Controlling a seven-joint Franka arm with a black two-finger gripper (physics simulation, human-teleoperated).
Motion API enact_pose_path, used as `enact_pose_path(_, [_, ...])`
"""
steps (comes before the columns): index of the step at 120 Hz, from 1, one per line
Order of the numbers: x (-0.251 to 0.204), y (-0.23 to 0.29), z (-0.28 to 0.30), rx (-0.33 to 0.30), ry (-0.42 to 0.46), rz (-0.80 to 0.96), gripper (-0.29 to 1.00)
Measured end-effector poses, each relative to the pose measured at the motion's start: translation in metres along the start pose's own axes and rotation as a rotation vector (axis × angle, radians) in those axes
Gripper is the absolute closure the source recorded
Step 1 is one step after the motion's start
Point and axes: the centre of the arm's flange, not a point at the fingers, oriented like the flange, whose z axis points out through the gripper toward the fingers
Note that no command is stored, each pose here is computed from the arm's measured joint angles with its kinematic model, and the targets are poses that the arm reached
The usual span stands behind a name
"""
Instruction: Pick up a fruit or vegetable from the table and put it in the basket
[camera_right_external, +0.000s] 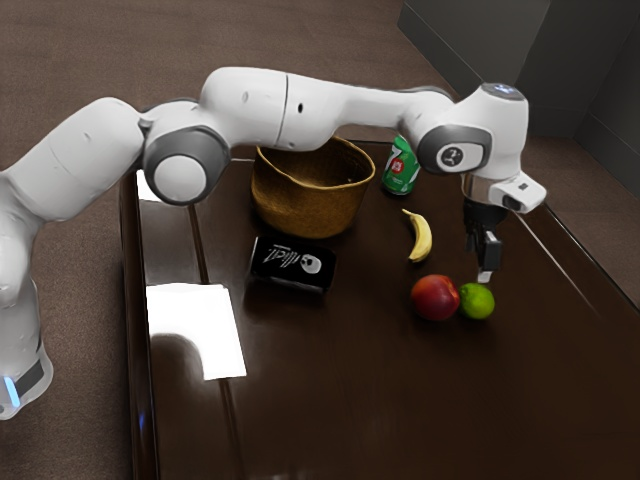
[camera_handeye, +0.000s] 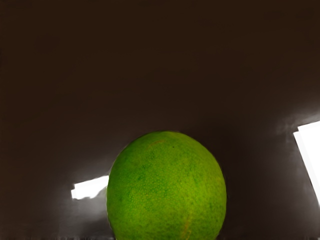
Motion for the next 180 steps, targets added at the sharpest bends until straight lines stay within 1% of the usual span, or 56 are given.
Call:
enact_pose_path(36, [0.003, -0.002, 0.026, -0.014, -0.003, 0.025, 0.0])
enact_pose_path(70, [0.006, -0.002, 0.046, -0.022, 0.014, 0.042, 0.0])
enact_pose_path(86, [0.009, 0.003, 0.054, -0.036, 0.033, 0.052, 0.0])
enact_pose_path(100, [0.009, 0.002, 0.068, -0.046, 0.032, 0.052, 0.0])
enact_pose_path(148, [0.009, 0.0, 0.081, -0.049, 0.034, 0.068, 0.0])
enact_pose_path(154, [0.009, 0.0, 0.081, -0.049, 0.035, 0.071, 0.05])
enact_pose_path(170, [0.008, -0.005, 0.08, -0.055, 0.034, 0.067, 0.31])
enact_pose_path(176, [0.007, -0.007, 0.081, -0.058, 0.034, 0.063, 0.39])
enact_pose_path(180, [0.007, -0.008, 0.081, -0.058, 0.034, 0.062, 0.41])
